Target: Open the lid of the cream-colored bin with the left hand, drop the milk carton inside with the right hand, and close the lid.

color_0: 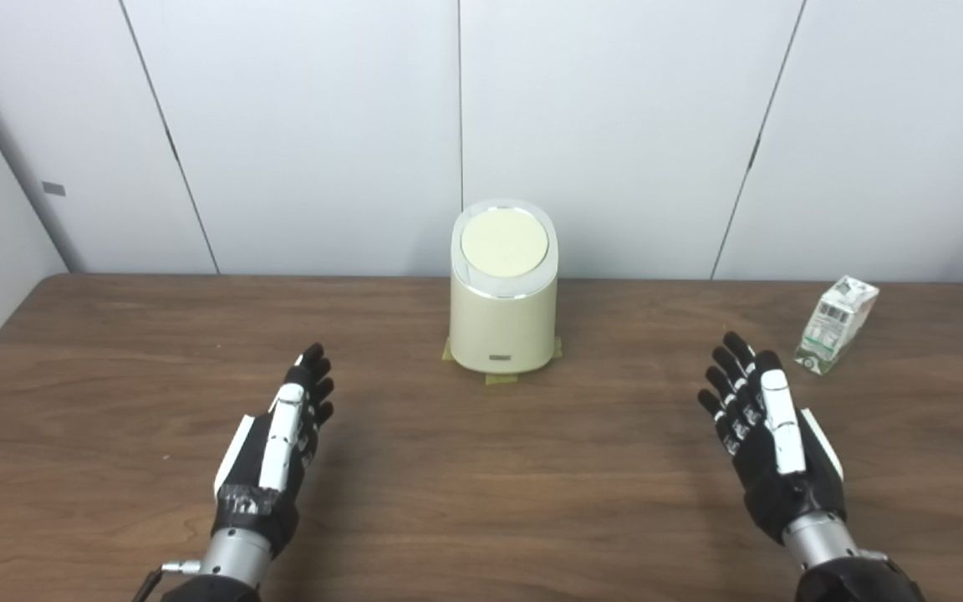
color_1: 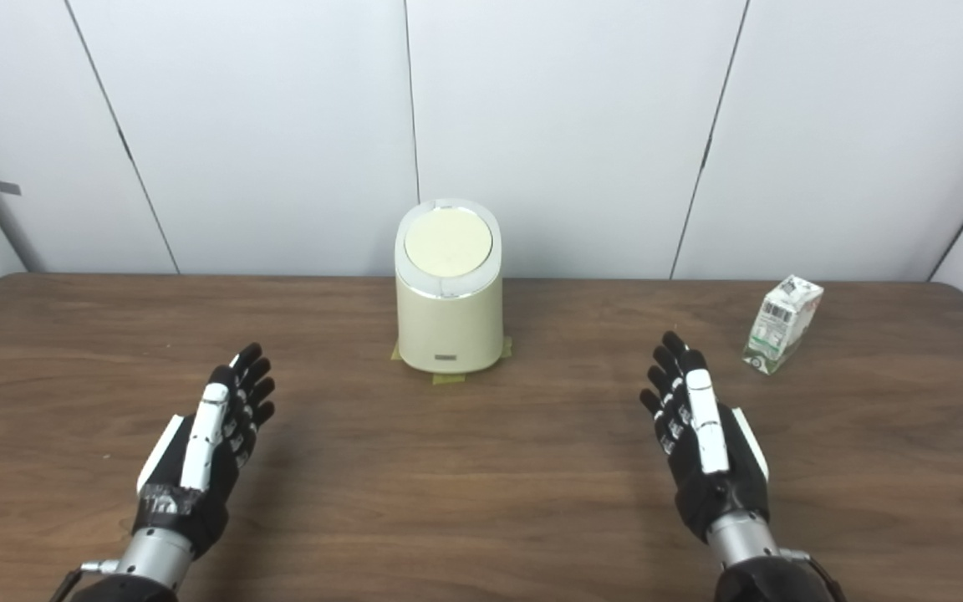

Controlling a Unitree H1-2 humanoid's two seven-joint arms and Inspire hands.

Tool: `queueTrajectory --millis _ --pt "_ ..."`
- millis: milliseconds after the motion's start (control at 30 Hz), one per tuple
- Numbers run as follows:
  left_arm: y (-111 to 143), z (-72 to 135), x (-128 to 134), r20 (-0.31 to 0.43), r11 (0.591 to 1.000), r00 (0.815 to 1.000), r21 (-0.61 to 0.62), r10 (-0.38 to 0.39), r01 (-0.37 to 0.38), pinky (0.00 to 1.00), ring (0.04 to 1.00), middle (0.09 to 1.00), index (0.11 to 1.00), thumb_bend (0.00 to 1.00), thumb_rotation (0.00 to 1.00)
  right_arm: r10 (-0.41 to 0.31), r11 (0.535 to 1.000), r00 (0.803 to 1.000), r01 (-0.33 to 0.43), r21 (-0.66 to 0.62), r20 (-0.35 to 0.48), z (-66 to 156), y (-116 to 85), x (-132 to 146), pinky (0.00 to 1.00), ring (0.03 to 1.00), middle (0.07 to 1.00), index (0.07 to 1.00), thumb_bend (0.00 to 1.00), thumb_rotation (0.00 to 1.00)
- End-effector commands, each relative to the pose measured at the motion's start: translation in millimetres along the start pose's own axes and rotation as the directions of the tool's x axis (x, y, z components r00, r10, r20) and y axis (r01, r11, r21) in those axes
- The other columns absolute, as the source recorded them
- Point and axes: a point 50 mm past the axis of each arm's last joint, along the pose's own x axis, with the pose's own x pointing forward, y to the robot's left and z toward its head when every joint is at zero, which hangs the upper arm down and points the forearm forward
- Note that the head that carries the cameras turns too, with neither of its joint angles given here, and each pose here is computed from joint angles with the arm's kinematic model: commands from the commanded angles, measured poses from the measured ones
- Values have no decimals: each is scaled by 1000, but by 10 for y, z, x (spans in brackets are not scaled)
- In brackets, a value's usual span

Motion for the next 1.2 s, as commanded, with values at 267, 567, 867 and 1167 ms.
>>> queueTrajectory --millis 267,567,867,1167 --pt "-12 208 61 81 1000 997 21 -16 14 1000 1000 1000 1000 569 992 33 999 996 -32 -12 81 184 59 65 968 981 979 952 588 864" --pt "1 210 63 81 1000 997 20 -10 8 1000 1000 1000 1000 579 981 45 999 995 -44 -14 83 176 63 60 965 980 979 957 585 866" --pt "-29 319 123 109 999 994 44 -8 4 1000 999 998 1000 567 722 59 998 995 -56 -28 78 130 -18 20 966 983 986 959 579 870" --pt "-58 866 498 207 946 975 324 -83 11 936 968 967 1000 740 583 66 998 995 -65 -18 69 100 52 -33 956 970 972 949 548 865"
